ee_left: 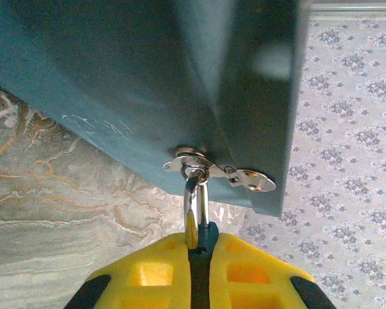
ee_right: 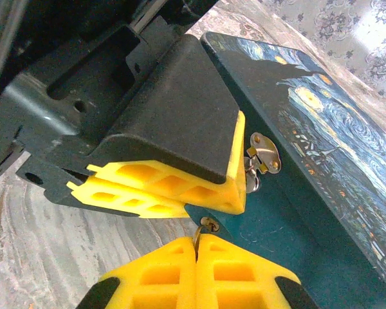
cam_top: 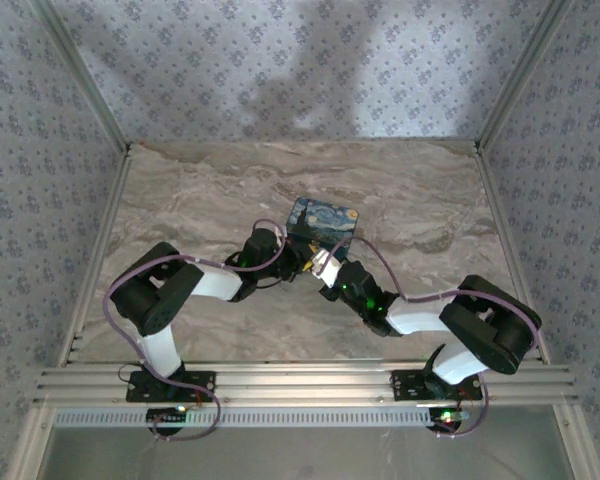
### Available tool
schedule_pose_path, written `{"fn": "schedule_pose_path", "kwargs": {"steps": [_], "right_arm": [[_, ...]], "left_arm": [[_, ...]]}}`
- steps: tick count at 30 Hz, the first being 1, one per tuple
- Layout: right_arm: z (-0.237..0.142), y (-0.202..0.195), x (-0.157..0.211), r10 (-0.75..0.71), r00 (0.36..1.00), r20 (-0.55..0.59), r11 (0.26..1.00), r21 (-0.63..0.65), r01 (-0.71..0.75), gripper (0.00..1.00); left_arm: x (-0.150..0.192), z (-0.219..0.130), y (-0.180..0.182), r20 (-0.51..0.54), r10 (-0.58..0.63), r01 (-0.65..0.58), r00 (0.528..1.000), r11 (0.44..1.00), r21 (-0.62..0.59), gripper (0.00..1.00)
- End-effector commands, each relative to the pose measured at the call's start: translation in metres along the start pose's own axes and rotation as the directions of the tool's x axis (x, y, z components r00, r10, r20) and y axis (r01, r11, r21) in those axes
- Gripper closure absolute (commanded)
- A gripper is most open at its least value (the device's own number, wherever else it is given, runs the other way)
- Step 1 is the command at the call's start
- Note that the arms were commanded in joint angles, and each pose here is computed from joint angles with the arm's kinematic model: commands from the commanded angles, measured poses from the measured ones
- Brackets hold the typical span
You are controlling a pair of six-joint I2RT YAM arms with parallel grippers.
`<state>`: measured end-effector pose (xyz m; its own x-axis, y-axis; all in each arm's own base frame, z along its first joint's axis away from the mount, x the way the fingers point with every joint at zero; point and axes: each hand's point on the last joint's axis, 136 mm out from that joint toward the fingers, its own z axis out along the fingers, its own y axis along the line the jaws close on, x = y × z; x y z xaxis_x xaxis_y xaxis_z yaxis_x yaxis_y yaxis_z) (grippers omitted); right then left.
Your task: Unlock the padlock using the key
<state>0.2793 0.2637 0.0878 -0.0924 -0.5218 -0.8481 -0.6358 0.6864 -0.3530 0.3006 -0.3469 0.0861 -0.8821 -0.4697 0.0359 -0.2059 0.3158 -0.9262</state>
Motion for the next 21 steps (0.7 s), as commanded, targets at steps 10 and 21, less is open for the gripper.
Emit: {"fn": "schedule_pose_path", "kwargs": {"steps": [10,21], "right_arm": [[0.002,0.001,-0.009,0.015,0.999,0.032,1.0,0.011,-0.015,1.0],[0.004,0.009,0.002,0.012,1.0,0.004,1.0,-0.006,-0.011,1.0]], "left_arm": [[0.006,-0.003,-0.021,-0.009,0.041,-0.04,0.999,0.998,0.043,0.82],[-0.004,-0.011,-0.006,0.028,0.042,-0.042,0.999,0.999,-0.008,0.53]]}}
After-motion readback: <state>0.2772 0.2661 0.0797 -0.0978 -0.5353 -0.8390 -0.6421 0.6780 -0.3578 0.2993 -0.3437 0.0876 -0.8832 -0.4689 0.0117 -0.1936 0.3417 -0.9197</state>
